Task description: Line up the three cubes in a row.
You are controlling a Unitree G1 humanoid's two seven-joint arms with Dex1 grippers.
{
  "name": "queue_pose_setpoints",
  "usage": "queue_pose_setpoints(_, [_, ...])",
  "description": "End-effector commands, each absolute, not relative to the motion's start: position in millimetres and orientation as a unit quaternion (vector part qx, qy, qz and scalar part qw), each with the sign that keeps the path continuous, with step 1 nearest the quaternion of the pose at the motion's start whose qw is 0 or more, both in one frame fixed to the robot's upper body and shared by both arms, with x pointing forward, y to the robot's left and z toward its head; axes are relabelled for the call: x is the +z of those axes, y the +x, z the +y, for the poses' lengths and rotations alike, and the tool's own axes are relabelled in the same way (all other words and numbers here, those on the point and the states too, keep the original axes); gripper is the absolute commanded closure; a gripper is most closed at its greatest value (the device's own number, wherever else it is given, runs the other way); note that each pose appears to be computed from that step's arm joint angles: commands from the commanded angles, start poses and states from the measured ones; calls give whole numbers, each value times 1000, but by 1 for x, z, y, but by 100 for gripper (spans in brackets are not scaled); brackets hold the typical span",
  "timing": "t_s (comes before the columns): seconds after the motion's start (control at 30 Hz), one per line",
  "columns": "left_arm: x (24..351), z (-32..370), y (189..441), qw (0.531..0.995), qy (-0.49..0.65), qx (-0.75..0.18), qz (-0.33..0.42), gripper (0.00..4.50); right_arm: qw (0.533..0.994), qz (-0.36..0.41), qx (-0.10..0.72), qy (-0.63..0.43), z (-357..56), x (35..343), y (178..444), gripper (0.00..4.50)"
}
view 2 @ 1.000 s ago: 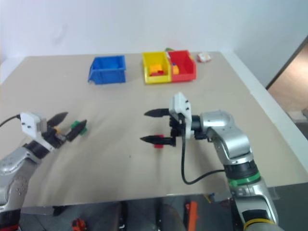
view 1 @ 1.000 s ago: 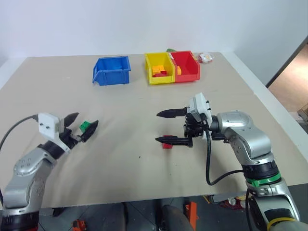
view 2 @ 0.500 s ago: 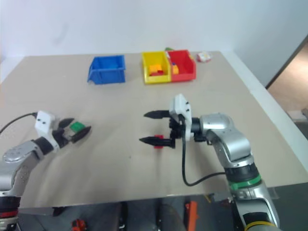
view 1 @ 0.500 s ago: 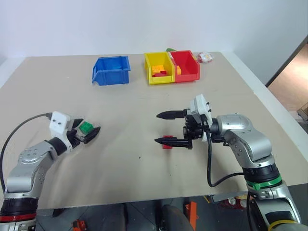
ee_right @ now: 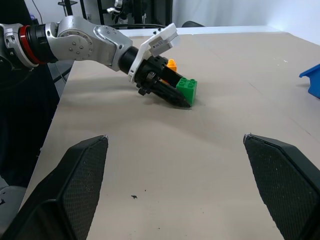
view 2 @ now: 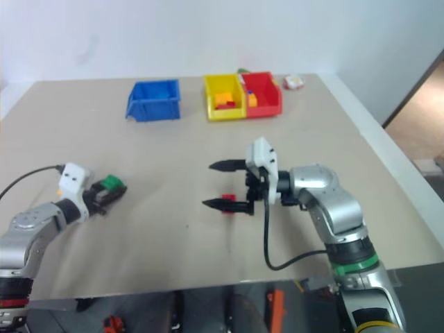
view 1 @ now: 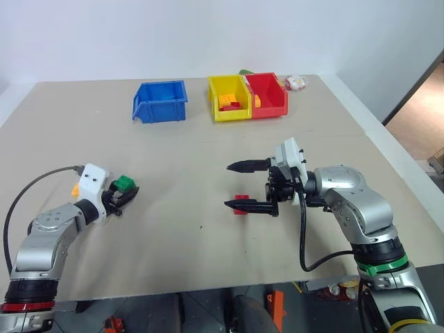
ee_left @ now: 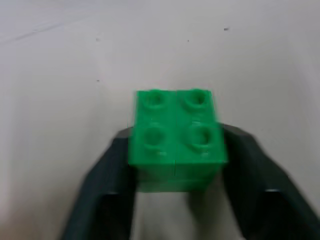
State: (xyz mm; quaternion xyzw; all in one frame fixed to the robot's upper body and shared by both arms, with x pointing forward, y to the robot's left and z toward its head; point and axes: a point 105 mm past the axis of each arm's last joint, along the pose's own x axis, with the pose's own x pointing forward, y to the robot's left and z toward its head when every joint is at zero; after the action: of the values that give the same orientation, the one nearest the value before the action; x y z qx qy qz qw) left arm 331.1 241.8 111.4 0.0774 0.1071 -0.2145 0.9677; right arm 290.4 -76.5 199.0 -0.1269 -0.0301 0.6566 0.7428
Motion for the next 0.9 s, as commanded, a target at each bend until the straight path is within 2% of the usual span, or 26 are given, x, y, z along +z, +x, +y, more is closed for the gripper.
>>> queue_pose_setpoints(0.03, [126, 236, 332, 966, 91, -227, 81, 316, 738, -57, 655, -148, -77, 210, 286, 0])
queue_pose_setpoints(0.2, [135, 216, 323, 950, 116, -280, 71, 316, 739, -60, 653, -153, -78, 212, 287, 0])
queue_pose_setpoints(0.33, [139, 170, 299, 893, 167, -413, 59, 316, 729, -52, 668, -141, -78, 215, 282, 0])
queue_pose_setpoints(0.5, [134, 139, 289, 836, 186, -513, 56, 316, 713, -36, 685, -145, -76, 212, 278, 0])
queue_pose_setpoints(0.7, [132, 113, 299, 782, 201, -588, 54, 316, 707, -10, 691, -153, -81, 202, 280, 0])
queue_pose_setpoints(0.9, [132, 88, 312, 733, 221, -642, 49, 316, 711, -16, 686, -151, -82, 205, 283, 0])
